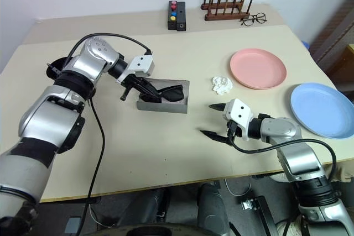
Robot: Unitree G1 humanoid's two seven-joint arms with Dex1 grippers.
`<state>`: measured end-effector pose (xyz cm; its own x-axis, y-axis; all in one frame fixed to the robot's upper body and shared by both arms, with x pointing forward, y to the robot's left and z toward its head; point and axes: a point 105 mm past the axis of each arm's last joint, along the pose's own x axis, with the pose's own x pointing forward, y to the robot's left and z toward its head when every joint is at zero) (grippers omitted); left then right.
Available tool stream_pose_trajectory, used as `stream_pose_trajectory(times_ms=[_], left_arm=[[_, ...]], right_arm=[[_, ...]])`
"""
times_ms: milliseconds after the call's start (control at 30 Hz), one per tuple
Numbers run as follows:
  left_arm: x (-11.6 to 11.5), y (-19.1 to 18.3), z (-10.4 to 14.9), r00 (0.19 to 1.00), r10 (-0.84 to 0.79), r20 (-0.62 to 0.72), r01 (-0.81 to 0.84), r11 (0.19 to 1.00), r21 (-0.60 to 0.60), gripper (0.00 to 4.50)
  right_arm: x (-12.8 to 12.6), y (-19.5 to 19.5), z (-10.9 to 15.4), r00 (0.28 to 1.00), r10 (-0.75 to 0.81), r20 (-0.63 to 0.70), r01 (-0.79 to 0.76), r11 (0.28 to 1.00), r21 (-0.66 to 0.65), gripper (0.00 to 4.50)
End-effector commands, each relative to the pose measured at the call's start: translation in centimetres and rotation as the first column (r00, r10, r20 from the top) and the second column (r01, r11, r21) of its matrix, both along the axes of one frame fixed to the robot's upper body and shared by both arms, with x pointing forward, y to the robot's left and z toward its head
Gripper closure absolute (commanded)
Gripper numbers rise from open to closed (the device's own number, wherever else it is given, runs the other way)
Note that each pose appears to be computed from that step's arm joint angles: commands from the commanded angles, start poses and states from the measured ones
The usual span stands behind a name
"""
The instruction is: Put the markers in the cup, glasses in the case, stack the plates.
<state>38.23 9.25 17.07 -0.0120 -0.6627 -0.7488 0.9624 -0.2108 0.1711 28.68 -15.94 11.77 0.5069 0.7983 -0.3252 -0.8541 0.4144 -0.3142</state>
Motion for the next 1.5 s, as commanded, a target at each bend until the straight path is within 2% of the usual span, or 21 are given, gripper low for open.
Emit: stream_pose_trajectory(times_ms=[33, 567, 667, 700, 900, 1200, 1333, 1500], left_arm=[[0.3, -0.2, 1.3, 0.999, -0.019, 0.041, 0.018, 1.000, 0.025, 4.48], [0.2, -0.2, 0.4, 0.997, -0.065, 0.041, 0.059, 0.988, 0.139, 4.48], [0.1, -0.3, 0.4, 0.996, -0.075, 0.043, 0.067, 0.987, 0.148, 3.57], [0.1, -0.3, 0.4, 0.996, -0.077, 0.044, 0.069, 0.986, 0.149, 3.13], [0.2, -0.7, 1.1, 0.995, -0.084, 0.061, 0.077, 0.991, 0.111, 0.09], [0.8, -2.1, 5.1, 0.988, -0.032, 0.153, 0.051, 0.991, -0.126, 0.09], [2.0, -2.4, 6.8, 0.975, 0.093, 0.202, -0.036, 0.963, -0.268, 0.09], [4.0, -1.9, 6.7, 0.922, 0.313, 0.228, -0.194, 0.883, -0.428, 0.09]], right_arm=[[-0.2, 0.1, 1.5, 0.998, 0.007, 0.059, -0.008, 1.000, 0.007, 0.00], [-0.2, -0.2, 1.8, 0.997, -0.007, 0.071, 0.007, 1.000, 0.006, 0.00], [-0.3, -0.3, 1.9, 0.997, -0.012, 0.073, 0.011, 1.000, 0.006, 0.00], [-0.3, -0.3, 1.9, 0.997, -0.013, 0.074, 0.013, 1.000, 0.006, 0.00], [-0.2, -0.7, 2.0, 0.996, -0.031, 0.082, 0.030, 1.000, 0.006, 0.00], [0.5, -1.1, 2.9, 0.991, -0.064, 0.116, 0.062, 0.998, 0.015, 0.00], [0.8, -1.4, 2.9, 0.990, -0.073, 0.121, 0.072, 0.997, 0.009, 0.00], [1.4, -2.6, 2.9, 0.986, -0.108, 0.125, 0.107, 0.994, 0.010, 0.00]])
